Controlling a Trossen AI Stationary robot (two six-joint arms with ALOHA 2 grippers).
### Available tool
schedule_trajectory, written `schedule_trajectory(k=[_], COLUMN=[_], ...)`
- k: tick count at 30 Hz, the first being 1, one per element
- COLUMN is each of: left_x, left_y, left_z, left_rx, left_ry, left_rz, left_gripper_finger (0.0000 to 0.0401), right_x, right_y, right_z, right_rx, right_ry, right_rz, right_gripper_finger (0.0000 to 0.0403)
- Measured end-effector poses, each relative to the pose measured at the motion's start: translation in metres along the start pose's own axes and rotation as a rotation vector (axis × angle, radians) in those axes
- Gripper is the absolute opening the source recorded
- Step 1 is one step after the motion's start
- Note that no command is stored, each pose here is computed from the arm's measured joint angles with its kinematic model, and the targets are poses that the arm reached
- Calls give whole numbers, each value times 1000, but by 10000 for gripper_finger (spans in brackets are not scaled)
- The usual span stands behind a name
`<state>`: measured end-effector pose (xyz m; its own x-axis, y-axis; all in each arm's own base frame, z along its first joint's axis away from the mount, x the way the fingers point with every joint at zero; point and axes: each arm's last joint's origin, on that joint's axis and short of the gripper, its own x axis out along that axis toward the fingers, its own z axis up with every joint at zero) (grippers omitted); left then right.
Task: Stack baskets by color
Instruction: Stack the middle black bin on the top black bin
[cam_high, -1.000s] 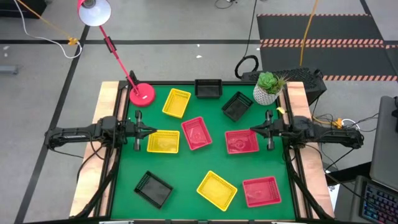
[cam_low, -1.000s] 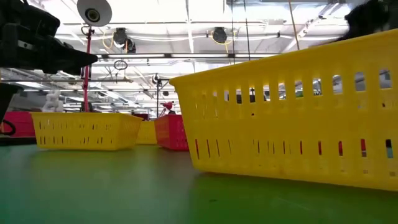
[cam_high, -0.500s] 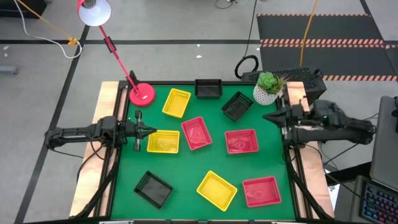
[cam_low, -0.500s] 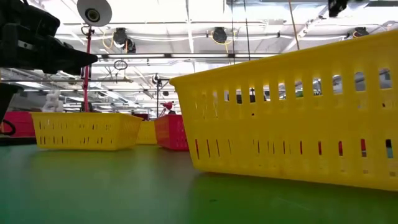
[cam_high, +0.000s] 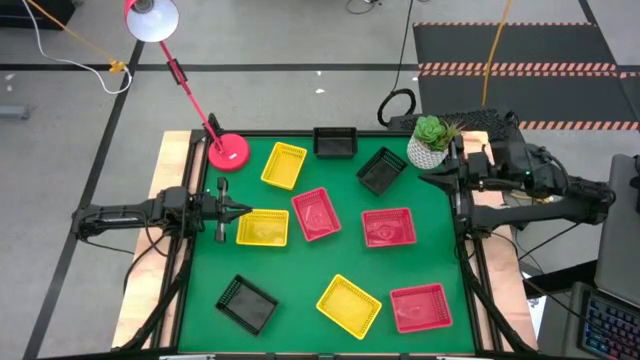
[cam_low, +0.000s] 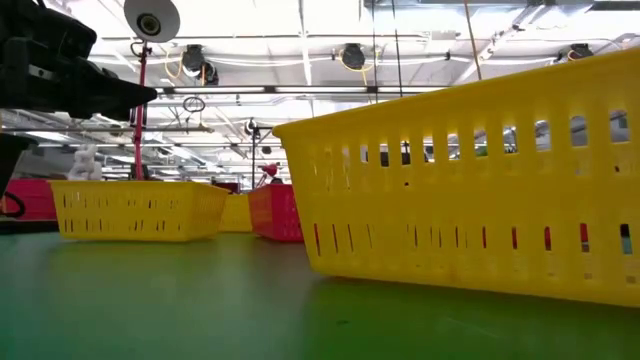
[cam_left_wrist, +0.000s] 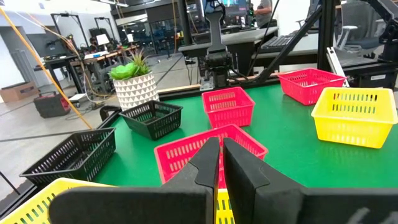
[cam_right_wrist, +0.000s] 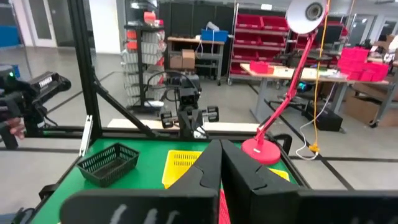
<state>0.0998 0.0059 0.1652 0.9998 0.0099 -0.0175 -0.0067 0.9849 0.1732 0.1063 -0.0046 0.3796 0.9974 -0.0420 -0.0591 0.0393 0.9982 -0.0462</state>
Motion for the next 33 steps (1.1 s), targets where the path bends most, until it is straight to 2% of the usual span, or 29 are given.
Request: schedule_trajectory(k=[8, 15, 20, 23, 28, 33], left_x=[0, 0, 0, 0, -1, -4], left_y=[0, 0, 0, 0, 2, 7], left_z=[0, 0, 0, 1, 12, 42], left_rx=[0, -1, -43, -127, -253, -267], left_ry=[0, 0, 0, -8, -74, -104], left_rz=[0, 0, 0, 1, 2, 2], left_gripper_finger=[26, 26, 26, 26, 26, 26], right_x=[5, 3, 4, 4, 10, 16], right_y=[0, -4, -4, -4, -3, -3], right_z=[-3, 2, 1, 1, -8, -21], right_rx=[-6, -45, -72, -71, -25, 62], right_ry=[32, -2, 3, 3, 3, 30], right_rz=[-6, -141, -131, -131, -130, -129], right_gripper_finger=[0, 7, 12, 13, 13, 13])
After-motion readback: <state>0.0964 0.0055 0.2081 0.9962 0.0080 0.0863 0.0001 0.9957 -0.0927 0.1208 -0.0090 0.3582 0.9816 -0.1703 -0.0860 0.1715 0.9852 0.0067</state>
